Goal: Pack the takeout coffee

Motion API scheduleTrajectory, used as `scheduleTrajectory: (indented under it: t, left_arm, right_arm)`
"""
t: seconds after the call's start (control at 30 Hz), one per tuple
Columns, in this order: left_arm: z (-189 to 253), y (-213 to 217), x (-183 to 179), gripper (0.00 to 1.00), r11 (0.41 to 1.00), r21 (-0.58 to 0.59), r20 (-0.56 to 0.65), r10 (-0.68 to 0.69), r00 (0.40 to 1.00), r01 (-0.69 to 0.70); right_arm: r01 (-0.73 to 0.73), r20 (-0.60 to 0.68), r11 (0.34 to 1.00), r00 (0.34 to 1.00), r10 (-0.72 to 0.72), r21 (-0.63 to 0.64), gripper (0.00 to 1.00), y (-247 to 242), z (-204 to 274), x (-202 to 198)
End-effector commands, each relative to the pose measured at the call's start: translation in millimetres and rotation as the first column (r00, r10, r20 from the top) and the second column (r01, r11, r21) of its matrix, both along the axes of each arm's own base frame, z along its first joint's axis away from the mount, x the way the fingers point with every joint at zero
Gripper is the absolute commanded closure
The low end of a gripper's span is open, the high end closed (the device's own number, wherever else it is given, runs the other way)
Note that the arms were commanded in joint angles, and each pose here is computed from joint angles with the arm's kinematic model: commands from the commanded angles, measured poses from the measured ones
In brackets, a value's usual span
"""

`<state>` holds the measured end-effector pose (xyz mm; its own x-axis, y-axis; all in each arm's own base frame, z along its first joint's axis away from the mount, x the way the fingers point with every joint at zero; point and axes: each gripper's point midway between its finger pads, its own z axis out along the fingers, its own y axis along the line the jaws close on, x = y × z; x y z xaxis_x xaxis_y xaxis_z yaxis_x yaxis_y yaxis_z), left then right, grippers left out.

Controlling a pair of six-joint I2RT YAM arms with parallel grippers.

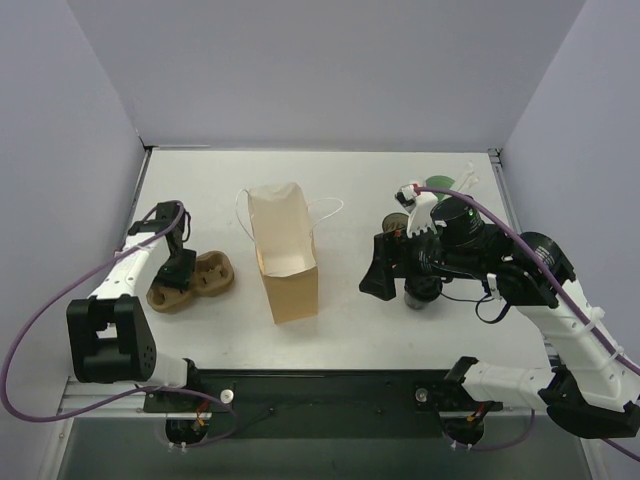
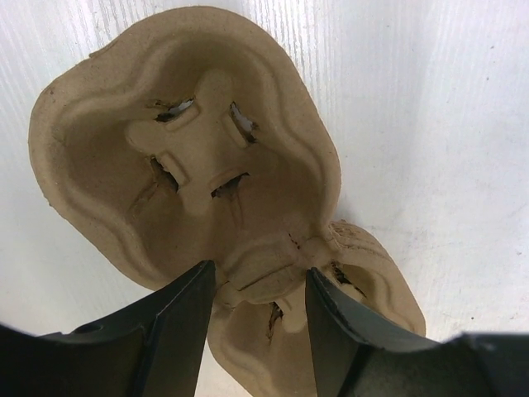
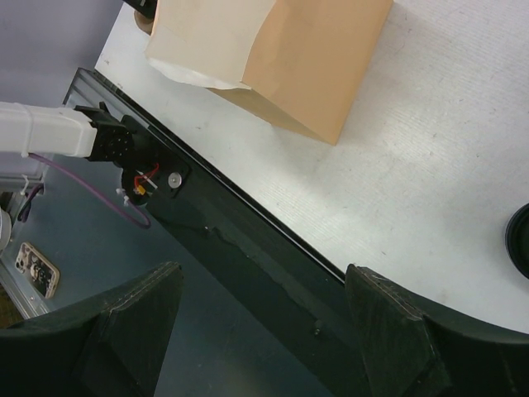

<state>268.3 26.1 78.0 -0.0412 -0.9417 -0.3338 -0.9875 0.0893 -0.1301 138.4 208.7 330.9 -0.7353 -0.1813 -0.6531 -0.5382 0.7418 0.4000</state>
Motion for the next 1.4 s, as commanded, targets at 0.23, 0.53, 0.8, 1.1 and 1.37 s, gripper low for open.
scheduleTrajectory:
  t: [0.23, 0.53, 0.8, 1.1, 1.37]
  left_arm:
    - [7.3, -12.3, 36.2, 0.36, 0.716, -0.296, 0.078, 0.677, 0.732, -0.632]
    - [6.2, -11.0, 40.4, 0.37, 0.715, -0.301, 0.082, 0.678, 0.73, -0.631]
    - [4.9, -13.3, 35.2, 0.47, 0.709, -0.305, 0.067, 0.682, 0.728, -0.636]
    - [24.5, -12.9, 36.9, 0.51, 0.754, -0.278, 0.057, 0.632, 0.773, -0.596]
    - [37.4, -15.6, 38.9, 0.52, 0.799, -0.258, 0.019, 0.567, 0.824, -0.544]
  right_arm:
    - [0.021, -0.034, 1.0, 0.999, -0.021, 0.001, 0.18, -4.5, 1.5, -4.6]
    - [0.021, -0.04, 1.0, 0.999, -0.021, 0.002, 0.18, -4.8, 0.3, -5.5]
    - [0.021, -0.033, 1.0, 0.999, -0.021, 0.009, 0.18, -6.4, 3.0, -6.0]
    - [0.013, -0.03, 1.0, 0.999, -0.012, 0.017, 0.18, -4.8, 6.5, -5.9]
    - [0.011, -0.027, 1.0, 1.0, -0.01, 0.016, 0.18, -6.6, 5.6, -6.5]
